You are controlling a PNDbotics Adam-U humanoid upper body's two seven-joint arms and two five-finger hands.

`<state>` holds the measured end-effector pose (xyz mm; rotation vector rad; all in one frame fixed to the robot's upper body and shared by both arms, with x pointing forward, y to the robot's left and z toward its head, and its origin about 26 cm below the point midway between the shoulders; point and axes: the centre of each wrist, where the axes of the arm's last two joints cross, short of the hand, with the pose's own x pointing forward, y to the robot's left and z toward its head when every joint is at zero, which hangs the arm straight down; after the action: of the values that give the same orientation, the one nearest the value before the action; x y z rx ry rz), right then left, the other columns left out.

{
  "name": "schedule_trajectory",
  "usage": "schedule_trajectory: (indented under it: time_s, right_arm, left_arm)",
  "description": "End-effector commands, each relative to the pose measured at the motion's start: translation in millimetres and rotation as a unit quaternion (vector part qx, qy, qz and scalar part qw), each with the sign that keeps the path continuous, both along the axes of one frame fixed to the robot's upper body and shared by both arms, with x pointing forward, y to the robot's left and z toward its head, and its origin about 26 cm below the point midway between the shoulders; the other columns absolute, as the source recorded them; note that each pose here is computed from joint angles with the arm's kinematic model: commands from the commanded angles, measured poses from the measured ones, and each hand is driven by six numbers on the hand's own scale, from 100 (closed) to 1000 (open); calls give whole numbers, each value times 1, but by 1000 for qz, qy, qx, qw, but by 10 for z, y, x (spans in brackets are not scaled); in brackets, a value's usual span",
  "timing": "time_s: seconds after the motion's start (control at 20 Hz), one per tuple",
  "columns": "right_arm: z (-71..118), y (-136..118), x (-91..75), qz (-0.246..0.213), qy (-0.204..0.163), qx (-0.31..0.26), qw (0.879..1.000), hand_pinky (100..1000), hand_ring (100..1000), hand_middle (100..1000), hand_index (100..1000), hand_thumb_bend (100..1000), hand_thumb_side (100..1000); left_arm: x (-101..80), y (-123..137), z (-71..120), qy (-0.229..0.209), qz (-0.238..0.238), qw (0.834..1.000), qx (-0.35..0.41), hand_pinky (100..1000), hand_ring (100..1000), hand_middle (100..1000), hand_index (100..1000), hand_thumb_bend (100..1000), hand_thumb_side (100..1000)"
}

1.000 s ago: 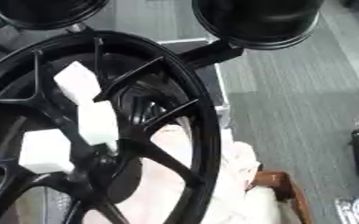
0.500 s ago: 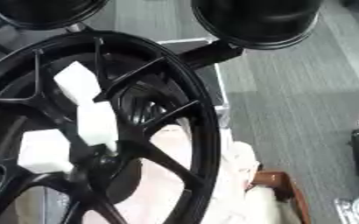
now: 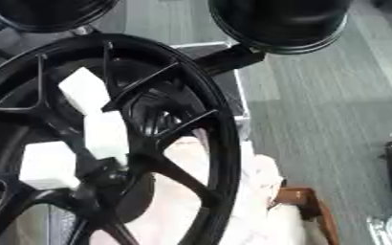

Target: Pull the pin out of the wheel hub.

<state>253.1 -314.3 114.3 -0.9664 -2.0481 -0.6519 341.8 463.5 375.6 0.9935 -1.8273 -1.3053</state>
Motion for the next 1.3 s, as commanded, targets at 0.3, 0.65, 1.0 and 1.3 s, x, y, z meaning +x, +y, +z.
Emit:
schedule_trajectory:
  time_s: [0.3,0.65,1.0,1.3]
  right_arm:
    - [75,-41,-2,2,-14,-7,1000,804,746,616,783,100,319]
    - [76,-43,-2,3,-16,-4,1000,804,746,615,782,100,320]
    - [74,-35,0,4,-16,-4,1000,804,745,614,782,100,321]
    - [73,-41,-3,3,-16,-2,1000,804,745,614,782,100,322]
  left_arm:
    - [-76,130,107,-25,34,999,16,1000,1000,1000,1000,100,419]
    - [-75,161,81,-17,57,997,42,1000,1000,1000,1000,223,162]
    - [-59,178,7,53,95,992,71,1000,1000,1000,1000,100,1000]
    - [-48,57,11,51,67,996,30,1000,1000,1000,997,100,473]
